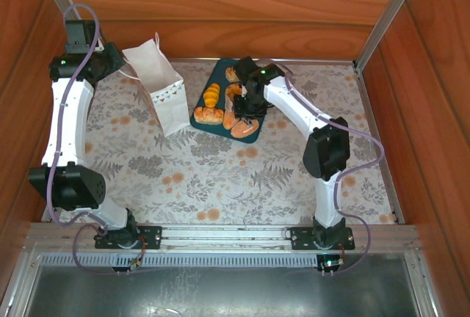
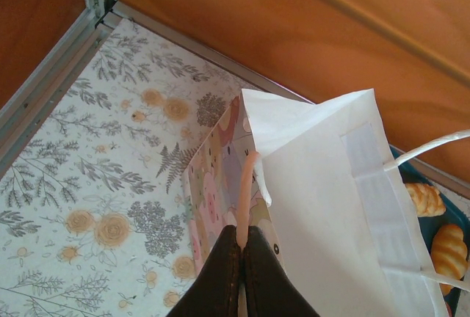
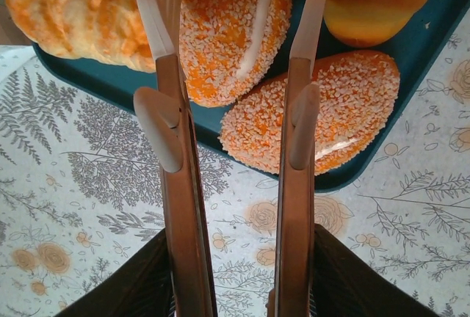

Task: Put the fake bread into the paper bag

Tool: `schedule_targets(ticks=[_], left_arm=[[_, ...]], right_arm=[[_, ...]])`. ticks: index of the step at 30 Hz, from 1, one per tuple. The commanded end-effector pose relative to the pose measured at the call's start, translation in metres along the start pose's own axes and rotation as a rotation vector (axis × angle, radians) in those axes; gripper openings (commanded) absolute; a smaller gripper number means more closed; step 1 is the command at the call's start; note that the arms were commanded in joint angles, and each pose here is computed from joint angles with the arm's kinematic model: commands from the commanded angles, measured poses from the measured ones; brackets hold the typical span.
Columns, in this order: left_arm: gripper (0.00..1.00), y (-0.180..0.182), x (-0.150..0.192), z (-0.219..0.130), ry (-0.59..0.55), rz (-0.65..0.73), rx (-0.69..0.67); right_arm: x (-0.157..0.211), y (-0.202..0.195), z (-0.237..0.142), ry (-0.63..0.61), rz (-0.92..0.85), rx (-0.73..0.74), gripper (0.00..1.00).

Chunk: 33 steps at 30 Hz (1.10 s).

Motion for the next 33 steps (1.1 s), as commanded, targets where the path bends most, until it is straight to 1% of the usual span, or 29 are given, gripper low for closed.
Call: schedule_targets(ticks=[1, 9, 13, 17, 21, 30, 33], left_arm=[[0.00, -0.003, -0.005, -0.003, -0.003, -0.001, 0.014], [0.00, -0.003, -0.005, -0.002, -0.002, -0.008, 0.018], [0.00, -0.005, -0.005, -0.002, -0.002, -0.012, 0.023], [0.00, -0.005, -0.005, -0.002, -0.001, -0.012, 0.024], [0.00, -0.004, -0.004, -0.002, 0.001, -0.015, 0.026], [0.00, -0.004, -0.003, -0.003, 0.004, -0.015, 0.028], [0.00, -0.004, -0.003, -0.003, 0.005, -0.016, 0.029]], right_arm=[[-0.003, 0.008, -0.001, -0.003, 0.008, -0.020, 0.47], [-0.005, 0.010, 0.016, 0.026, 0.020, -0.033, 0.46], [-0.005, 0.011, 0.015, 0.023, 0.022, -0.038, 0.42], [-0.009, 0.011, 0.007, 0.001, 0.016, -0.039, 0.32], [-0.012, 0.014, -0.007, -0.031, 0.010, -0.045, 0.25], [-0.019, 0.015, -0.049, -0.146, 0.012, -0.048, 0.22], [-0.019, 0.014, -0.058, -0.171, 0.016, -0.046, 0.22]])
Point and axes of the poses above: each hand's point on the last joint's axis, 136 mm out from that joint toward the fingers, its own z axis out along the fingers, its own y axis along the line the jaws close on, x = y × z, the point moved 2 cm from there along -z, back along the fingers, and after that the axes turned 14 degrees about -z, right-handed, at the moved point
